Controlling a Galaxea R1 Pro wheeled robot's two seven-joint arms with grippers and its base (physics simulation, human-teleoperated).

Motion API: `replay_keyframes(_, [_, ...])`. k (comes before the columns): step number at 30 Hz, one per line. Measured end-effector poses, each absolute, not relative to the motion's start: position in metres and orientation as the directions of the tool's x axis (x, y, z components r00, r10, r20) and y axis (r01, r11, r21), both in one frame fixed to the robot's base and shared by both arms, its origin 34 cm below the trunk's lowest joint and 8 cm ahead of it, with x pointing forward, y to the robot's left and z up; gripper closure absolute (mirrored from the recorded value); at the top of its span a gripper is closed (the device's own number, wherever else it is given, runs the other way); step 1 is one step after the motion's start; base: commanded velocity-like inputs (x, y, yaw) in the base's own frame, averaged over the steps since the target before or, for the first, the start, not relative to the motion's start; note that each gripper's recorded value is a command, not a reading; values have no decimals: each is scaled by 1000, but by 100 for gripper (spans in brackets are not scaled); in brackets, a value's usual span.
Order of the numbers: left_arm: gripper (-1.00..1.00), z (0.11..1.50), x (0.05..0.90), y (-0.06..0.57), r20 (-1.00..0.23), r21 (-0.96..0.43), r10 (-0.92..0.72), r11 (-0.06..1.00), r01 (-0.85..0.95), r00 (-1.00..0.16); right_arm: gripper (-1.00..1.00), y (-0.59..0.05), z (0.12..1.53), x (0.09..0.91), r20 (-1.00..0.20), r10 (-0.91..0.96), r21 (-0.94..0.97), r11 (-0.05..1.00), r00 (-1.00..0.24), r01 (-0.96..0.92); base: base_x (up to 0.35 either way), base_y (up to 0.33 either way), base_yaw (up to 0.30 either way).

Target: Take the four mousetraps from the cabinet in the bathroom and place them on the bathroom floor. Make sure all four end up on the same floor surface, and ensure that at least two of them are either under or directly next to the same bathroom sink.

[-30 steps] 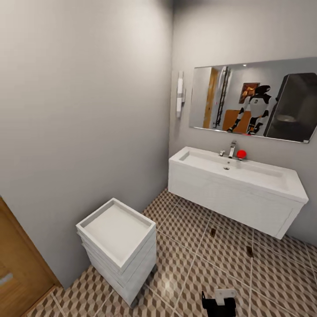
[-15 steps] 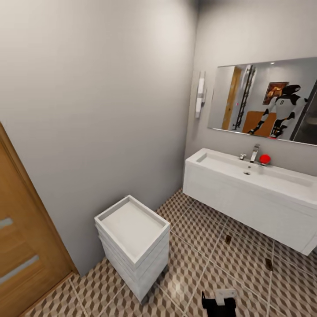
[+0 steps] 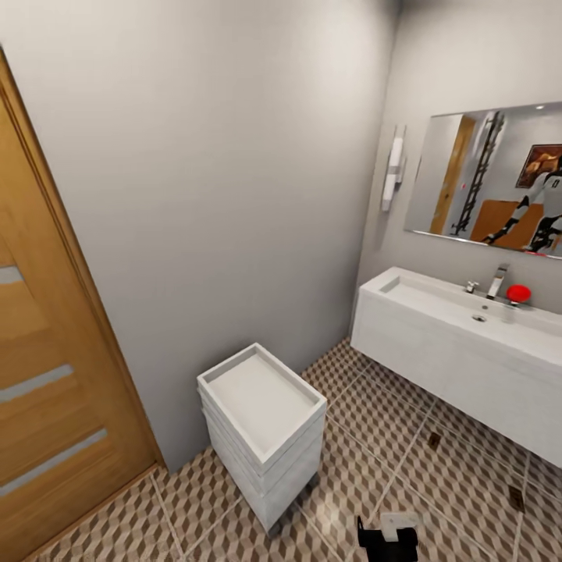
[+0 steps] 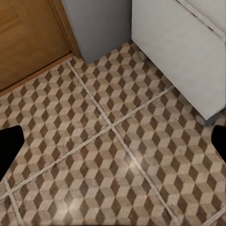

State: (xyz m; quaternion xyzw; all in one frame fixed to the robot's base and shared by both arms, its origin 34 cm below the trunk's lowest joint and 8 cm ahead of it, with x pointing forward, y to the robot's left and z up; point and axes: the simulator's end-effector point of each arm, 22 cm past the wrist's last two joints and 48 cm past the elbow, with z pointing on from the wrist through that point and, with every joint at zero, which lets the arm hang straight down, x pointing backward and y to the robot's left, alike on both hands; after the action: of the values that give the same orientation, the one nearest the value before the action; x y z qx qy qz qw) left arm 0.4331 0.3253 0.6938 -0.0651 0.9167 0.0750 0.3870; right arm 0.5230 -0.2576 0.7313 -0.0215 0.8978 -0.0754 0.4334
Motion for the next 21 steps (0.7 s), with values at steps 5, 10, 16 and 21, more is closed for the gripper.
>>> replay_keyframes(5, [-100, 694, 433, 325, -719, 87, -61, 980, -177, -692, -100, -257, 731, 523, -775, -104, -154, 988, -624, 27, 0, 0, 260])
replay_keyframes(10, [-100, 694, 433, 325, -719, 87, -62, 980, -178, -692, -100, -257, 731, 523, -775, -104, -154, 988, -623, 26, 0, 0, 260])
replay_keyframes(16, [-100, 694, 433, 325, -719, 87, -61, 980, -177, -692, -100, -257, 731, 523, -775, -104, -154, 988, -623, 26, 0, 0, 260])
replay_keyframes(21, [-100, 694, 433, 325, -719, 87, -62, 980, -177, -692, -100, -257, 731, 523, -775, -105, -154, 988, -623, 26, 0, 0, 260])
